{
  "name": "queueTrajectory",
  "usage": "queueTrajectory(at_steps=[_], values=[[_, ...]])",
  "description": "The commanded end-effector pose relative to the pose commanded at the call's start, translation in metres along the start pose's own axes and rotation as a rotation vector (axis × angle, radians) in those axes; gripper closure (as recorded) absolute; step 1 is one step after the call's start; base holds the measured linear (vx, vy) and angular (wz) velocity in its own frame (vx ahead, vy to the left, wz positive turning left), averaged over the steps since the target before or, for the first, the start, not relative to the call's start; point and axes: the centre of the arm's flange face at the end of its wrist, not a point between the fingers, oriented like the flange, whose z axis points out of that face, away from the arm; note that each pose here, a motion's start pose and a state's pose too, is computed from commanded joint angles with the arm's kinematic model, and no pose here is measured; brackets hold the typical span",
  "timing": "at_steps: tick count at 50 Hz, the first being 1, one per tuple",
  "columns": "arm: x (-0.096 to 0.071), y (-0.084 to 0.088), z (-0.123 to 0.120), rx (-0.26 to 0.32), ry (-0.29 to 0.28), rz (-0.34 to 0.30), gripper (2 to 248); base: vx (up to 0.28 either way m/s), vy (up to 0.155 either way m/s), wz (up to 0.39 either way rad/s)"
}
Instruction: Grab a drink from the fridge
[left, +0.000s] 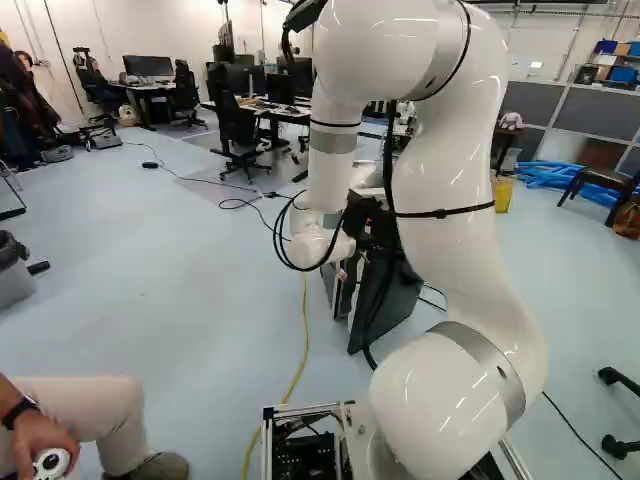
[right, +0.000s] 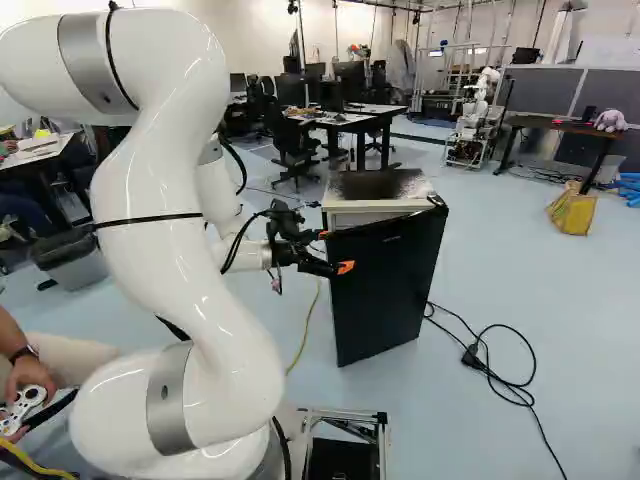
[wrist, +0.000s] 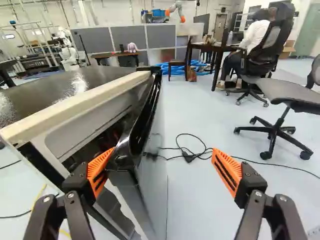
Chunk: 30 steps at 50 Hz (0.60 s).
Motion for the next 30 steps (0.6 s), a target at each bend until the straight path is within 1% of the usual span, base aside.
queueTrajectory(at_steps=[30], values=[[0.001, 0.011, 0.003, -0.105, 0.001, 0.026, 3, 0.0, 0.0, 0.0]])
